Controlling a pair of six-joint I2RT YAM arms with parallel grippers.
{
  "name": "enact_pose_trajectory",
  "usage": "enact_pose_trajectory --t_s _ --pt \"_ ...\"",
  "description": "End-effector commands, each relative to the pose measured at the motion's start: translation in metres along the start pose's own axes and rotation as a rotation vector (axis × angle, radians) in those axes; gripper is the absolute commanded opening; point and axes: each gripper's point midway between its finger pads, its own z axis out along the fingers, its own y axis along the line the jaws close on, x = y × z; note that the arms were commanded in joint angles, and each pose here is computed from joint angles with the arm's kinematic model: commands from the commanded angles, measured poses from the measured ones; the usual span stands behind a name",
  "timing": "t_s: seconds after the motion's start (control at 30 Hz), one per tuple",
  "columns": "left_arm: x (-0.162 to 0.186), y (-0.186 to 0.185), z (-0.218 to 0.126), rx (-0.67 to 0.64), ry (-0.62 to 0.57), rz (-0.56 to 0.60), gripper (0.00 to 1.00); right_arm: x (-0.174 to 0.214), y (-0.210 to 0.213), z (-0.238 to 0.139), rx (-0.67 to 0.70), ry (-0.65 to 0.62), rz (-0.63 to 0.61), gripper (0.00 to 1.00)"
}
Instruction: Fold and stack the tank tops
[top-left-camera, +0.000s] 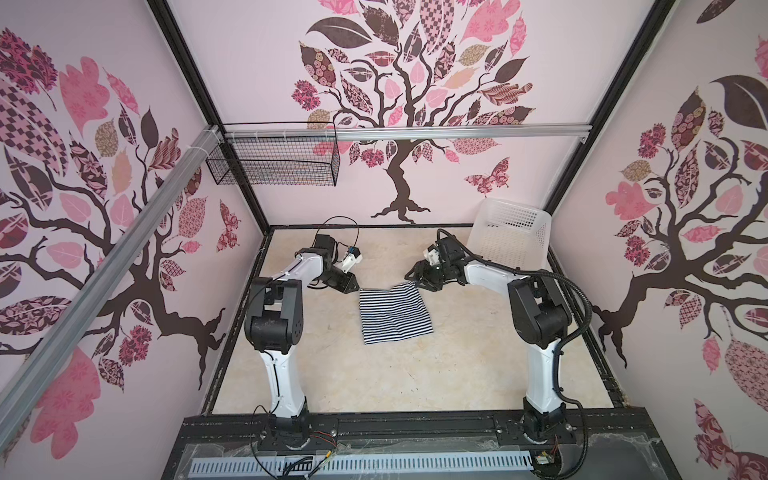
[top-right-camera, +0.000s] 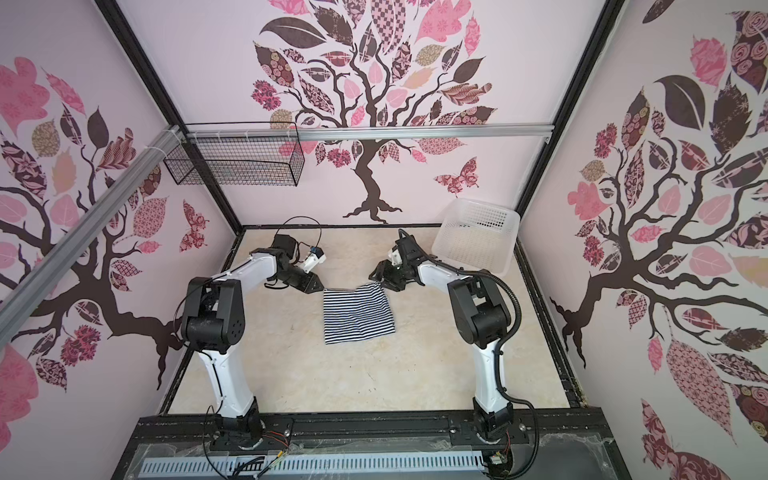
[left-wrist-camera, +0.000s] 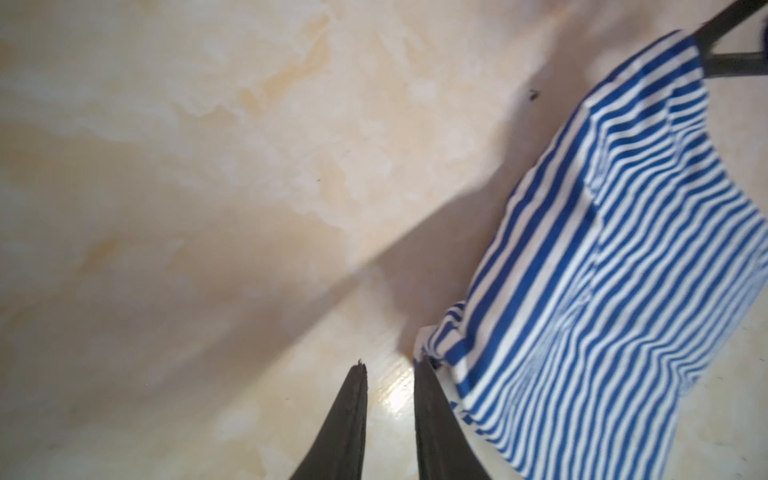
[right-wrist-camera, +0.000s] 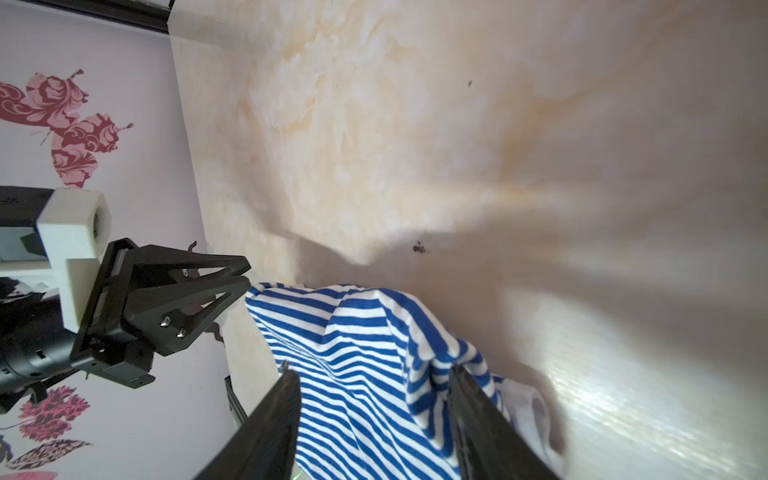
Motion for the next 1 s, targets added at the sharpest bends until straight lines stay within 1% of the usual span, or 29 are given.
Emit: enact_pose_trajectory --t_s 0.0,0.03,0.07,0.13,0.17,0.23,0.33,0.43,0.5,0.63,0.73,0.8,0.87,0.97 --pt "-0.019 0.012 -0.040 -0.160 -0.107 -0.003 0.25 -0.003 0.018 -0.034 0.052 -0.086 -0.075 0.58" --pt "-0.020 0.002 -0.049 -0.132 -0.127 0.004 0.26 0.000 0.024 -0.038 0.049 -0.097 -0.100 0.53" --pt "-0.020 -0.010 -0.054 -0.094 -0.143 0.013 0.26 0.005 0.028 -0.038 0.051 -0.100 -0.114 0.45" --pt "-0.018 -0.031 -0.059 -0.047 -0.147 0.040 0.25 0.012 0.032 -0.032 0.046 -0.089 -0.126 0.24" --pt "-0.016 -0.042 -0.059 -0.027 -0.137 0.059 0.25 0.016 0.033 -0.027 0.046 -0.074 -0.126 0.15" --pt "-0.013 -0.061 -0.054 0.026 -0.120 0.094 0.25 0.021 0.030 -0.018 0.040 -0.056 -0.115 0.06" --pt "-0.007 -0.078 -0.034 0.060 -0.079 0.128 0.24 0.024 0.025 -0.002 0.028 -0.030 -0.097 0.03" --pt "-0.002 -0.078 -0.010 0.074 -0.026 0.117 0.23 0.023 0.016 0.015 0.035 0.002 -0.081 0.02" --pt "0.001 -0.069 0.002 0.064 0.007 0.100 0.23 0.020 0.006 0.023 0.056 0.006 -0.067 0.02" --pt "0.007 -0.039 0.028 -0.031 0.077 0.085 0.21 0.009 -0.027 0.028 0.125 -0.009 0.000 0.03" --pt "0.011 -0.023 0.037 -0.070 0.106 0.061 0.21 0.001 -0.056 0.029 0.172 -0.016 0.049 0.04" --pt "0.013 -0.018 0.040 -0.087 0.118 0.055 0.21 -0.002 -0.067 0.031 0.186 -0.009 0.064 0.04" --pt "0.014 -0.011 0.044 -0.115 0.134 0.050 0.21 0.000 -0.071 0.033 0.191 0.004 0.069 0.05" --pt "0.014 -0.001 0.042 -0.168 0.155 0.031 0.21 0.008 -0.064 0.031 0.148 0.026 0.074 0.05"
